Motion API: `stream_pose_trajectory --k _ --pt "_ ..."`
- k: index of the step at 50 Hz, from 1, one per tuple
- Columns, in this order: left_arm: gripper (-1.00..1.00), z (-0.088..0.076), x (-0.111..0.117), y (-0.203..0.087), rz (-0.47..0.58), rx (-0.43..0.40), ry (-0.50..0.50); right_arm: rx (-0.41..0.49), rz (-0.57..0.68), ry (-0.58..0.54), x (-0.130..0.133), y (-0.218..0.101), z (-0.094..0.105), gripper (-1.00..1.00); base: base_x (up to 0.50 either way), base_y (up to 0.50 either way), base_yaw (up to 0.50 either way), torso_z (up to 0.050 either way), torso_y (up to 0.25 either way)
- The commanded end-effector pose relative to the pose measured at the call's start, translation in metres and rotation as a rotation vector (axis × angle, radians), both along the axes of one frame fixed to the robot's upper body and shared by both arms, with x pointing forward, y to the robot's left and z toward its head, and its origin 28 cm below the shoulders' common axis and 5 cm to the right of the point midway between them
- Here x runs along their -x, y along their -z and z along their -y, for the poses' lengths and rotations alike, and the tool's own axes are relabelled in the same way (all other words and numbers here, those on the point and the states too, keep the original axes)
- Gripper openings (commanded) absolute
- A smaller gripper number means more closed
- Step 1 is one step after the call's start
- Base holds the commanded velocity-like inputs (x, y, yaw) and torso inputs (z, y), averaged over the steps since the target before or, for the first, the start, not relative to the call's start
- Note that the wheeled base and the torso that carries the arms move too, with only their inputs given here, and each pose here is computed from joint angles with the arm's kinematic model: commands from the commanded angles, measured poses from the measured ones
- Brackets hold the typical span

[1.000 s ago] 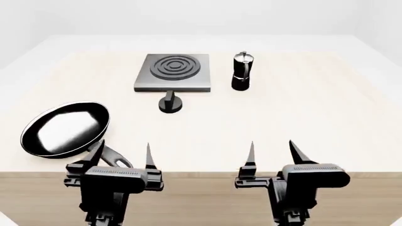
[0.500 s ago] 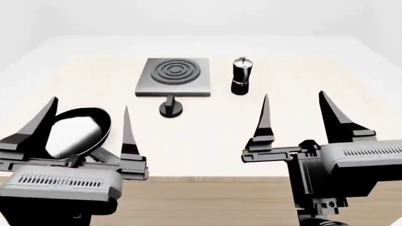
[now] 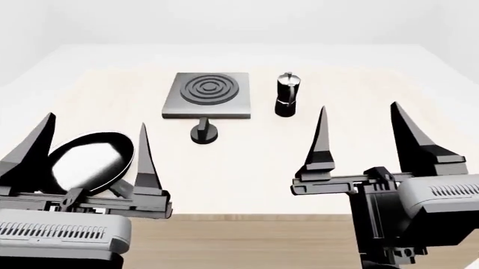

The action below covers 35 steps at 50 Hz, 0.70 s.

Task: Turn on the stove and put the moka pot on it.

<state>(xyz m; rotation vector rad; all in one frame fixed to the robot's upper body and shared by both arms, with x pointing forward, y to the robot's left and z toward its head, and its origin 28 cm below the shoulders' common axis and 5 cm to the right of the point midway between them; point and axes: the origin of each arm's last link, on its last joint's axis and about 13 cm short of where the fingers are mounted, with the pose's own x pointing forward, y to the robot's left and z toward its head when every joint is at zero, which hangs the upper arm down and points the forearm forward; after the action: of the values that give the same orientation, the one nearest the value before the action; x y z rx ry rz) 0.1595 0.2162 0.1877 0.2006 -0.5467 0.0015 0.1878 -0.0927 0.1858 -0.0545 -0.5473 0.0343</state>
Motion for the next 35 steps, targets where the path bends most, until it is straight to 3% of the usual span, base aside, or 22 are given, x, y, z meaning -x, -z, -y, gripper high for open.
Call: stream_pose_trajectory --k 1,11,35 --pt "1.0 -0.0002 0.001 -0.0002 0.0 0.004 -0.004 -0.006 0.014 0.0 0.0014 -0.0015 -0.0012 1.0 0.0 0.0 0.0 0.05 0.09" --pt "1.0 0.0013 0.0029 0.0009 0.02 -0.003 0.009 -0.001 0.027 0.012 0.0005 -0.0018 -0.0013 1.0 0.0 0.0 0.0 0.01 0.013" --pt "1.0 0.0001 0.0036 -0.0006 0.028 -0.001 0.006 0.002 0.019 0.003 0.0001 0.0 -0.003 1.0 0.0 0.21 0.0 0.0 0.0"
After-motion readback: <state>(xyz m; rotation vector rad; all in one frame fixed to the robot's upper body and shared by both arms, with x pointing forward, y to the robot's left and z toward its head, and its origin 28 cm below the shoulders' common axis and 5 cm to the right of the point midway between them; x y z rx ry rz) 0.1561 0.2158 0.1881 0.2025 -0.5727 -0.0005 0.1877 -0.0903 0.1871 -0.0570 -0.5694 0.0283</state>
